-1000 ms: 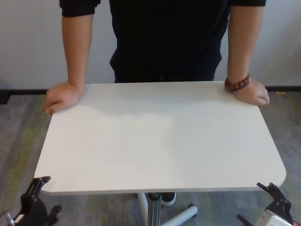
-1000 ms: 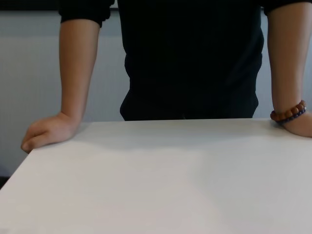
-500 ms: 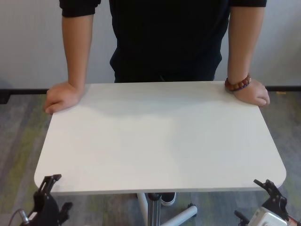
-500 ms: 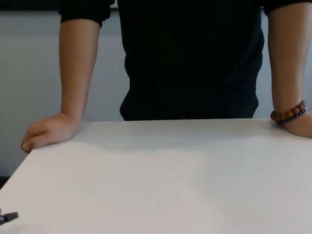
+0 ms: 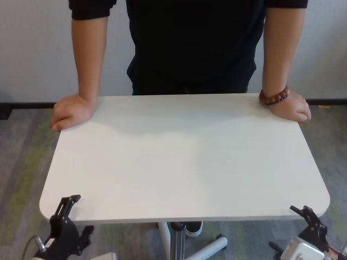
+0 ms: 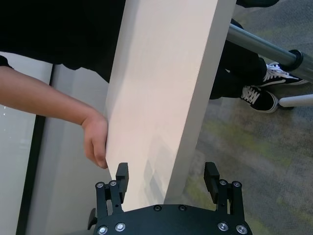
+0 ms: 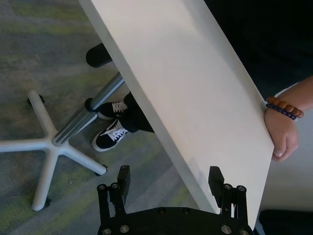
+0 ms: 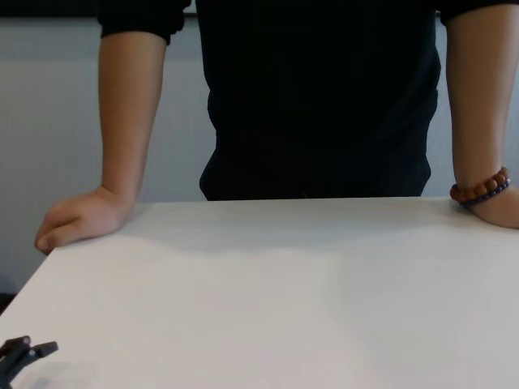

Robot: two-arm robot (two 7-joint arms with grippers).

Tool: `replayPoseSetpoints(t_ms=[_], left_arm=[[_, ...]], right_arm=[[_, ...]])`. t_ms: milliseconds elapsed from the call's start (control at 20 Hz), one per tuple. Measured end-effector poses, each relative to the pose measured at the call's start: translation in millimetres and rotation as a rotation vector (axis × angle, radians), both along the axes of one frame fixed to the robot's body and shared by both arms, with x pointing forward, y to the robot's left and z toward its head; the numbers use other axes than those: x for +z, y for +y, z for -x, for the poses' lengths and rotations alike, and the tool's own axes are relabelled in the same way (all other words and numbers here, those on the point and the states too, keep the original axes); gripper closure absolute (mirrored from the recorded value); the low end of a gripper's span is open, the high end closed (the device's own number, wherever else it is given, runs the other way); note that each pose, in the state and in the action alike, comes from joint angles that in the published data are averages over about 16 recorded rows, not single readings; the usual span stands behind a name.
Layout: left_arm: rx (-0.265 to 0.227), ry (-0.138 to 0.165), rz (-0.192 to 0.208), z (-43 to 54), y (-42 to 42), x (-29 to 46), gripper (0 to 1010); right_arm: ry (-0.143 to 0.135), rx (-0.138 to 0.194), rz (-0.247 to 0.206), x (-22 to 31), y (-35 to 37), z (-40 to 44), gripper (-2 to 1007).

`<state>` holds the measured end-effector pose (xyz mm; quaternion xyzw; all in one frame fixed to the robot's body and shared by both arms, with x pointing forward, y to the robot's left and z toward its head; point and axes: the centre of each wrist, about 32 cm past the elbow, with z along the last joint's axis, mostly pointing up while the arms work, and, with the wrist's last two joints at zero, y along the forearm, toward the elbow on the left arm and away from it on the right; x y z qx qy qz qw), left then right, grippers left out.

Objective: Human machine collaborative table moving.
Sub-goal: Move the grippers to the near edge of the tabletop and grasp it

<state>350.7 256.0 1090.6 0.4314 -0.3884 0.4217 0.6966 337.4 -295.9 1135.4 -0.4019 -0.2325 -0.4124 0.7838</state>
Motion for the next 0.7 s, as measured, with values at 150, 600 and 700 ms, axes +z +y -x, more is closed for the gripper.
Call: replayPoseSetpoints(t_ms=[150,600,700], left_arm=[[0.001,-0.003,0.005,-2.3,-2.4,-2.5,9],[0.01,-0.006,0.015,-5.2,-4.6,-6.5,9],[0.014,-0.012,0.019,-5.6,-4.9,-6.8,9]], right_arm=[[-0.016,0.001,0.023,-2.0,1.1,-2.3,0],[-0.09,0.01,0.103,-8.0,5.2,-9.6,0],[-0.105,0.01,0.117,-9.3,6.0,-11.2,0]])
